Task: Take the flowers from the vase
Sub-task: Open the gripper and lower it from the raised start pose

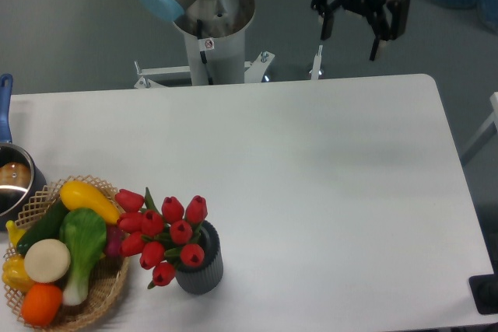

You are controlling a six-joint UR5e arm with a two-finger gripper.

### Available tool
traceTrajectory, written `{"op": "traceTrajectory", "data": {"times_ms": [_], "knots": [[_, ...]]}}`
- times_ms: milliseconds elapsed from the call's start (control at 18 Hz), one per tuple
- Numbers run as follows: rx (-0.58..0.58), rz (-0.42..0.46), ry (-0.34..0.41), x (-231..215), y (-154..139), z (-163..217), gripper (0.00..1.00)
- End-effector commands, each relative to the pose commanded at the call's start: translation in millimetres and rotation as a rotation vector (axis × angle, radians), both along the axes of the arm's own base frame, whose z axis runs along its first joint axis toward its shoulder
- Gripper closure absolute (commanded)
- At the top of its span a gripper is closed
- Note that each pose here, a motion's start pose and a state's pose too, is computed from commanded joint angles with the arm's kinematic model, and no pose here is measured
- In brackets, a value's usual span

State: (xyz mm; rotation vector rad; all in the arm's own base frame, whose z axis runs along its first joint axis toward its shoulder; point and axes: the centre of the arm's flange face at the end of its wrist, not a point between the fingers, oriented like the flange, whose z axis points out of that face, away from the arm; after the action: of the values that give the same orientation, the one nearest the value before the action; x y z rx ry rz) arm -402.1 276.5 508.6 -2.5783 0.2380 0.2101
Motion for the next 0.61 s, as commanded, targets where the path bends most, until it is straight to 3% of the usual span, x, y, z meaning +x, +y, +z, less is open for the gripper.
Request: {"op": "traceTrajectory", "data": {"times_ms": [222,611], "knots": [[0.175,0.050,-0.006,2.2,13.6,-15.3,0.00],[0.295,0.035,-0.064,1.0,25.7,-24.3,0.00]]}}
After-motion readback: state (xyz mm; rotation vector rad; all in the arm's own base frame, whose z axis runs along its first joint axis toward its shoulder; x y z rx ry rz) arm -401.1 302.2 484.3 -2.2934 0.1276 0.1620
